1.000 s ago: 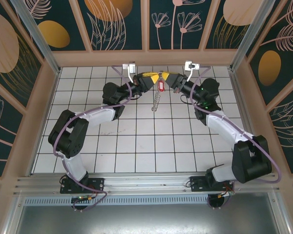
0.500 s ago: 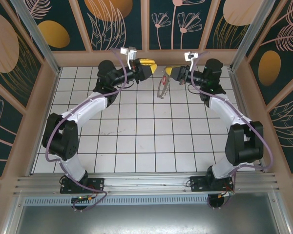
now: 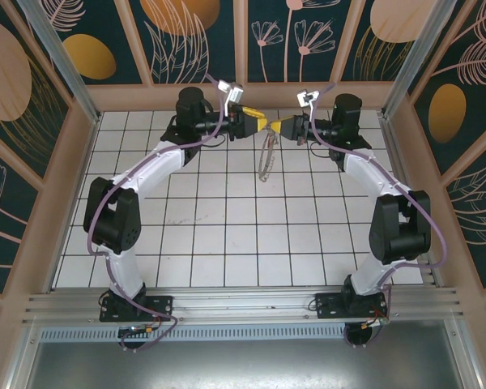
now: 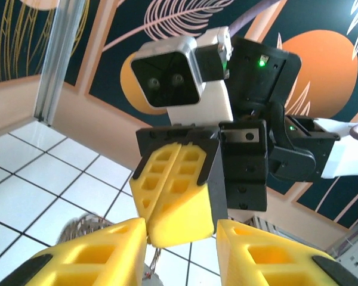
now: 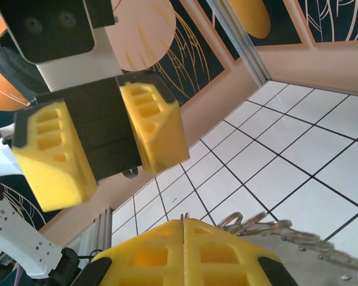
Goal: Put the keys on the keyring
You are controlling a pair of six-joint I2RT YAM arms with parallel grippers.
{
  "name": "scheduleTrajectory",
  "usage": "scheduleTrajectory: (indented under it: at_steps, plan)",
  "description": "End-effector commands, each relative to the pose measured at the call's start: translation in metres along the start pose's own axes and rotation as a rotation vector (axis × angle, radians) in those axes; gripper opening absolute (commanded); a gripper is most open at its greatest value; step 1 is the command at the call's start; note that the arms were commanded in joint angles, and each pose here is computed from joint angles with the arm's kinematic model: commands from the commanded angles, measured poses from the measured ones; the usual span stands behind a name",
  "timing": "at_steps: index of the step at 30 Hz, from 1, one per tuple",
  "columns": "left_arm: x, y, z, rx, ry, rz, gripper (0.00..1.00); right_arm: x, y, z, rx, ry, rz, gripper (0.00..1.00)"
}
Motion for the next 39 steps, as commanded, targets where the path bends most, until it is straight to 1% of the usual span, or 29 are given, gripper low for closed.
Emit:
scheduleTrajectory:
  at_steps: [1,11,30,35,39]
  plan:
    - [0.000,0.000,0.002,0.021,0.023,-0.036,0.35,-0.002,0.009,0.014,-0.079,-0.011,0.044,0.00]
    - [0.004,0.011,-0.007,-0.008,0.042,-0.035,0.35,-0.003,0.013,0.013,-0.084,-0.012,0.053,0.00]
    - [0.007,0.017,-0.009,-0.035,0.026,-0.061,0.32,0.002,0.018,0.012,-0.090,-0.006,0.074,0.00]
    - [0.008,0.018,-0.007,-0.035,0.018,-0.067,0.30,0.004,0.017,0.011,-0.086,-0.003,0.074,0.00]
    - [0.009,0.018,-0.007,-0.036,0.016,-0.075,0.23,0.005,0.015,0.009,-0.082,0.000,0.074,0.00]
Point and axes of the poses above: each hand's point on the last joint's axis, 136 mm out from that joint toward the fingers, its own x axis out along the fingers, its own y axis along the line the jaws close on, z = x × y, the point moved 9 cm from there along -x, back along the fingers, and after that the axes turned 1 degree about -x, right-handed, at the moved point
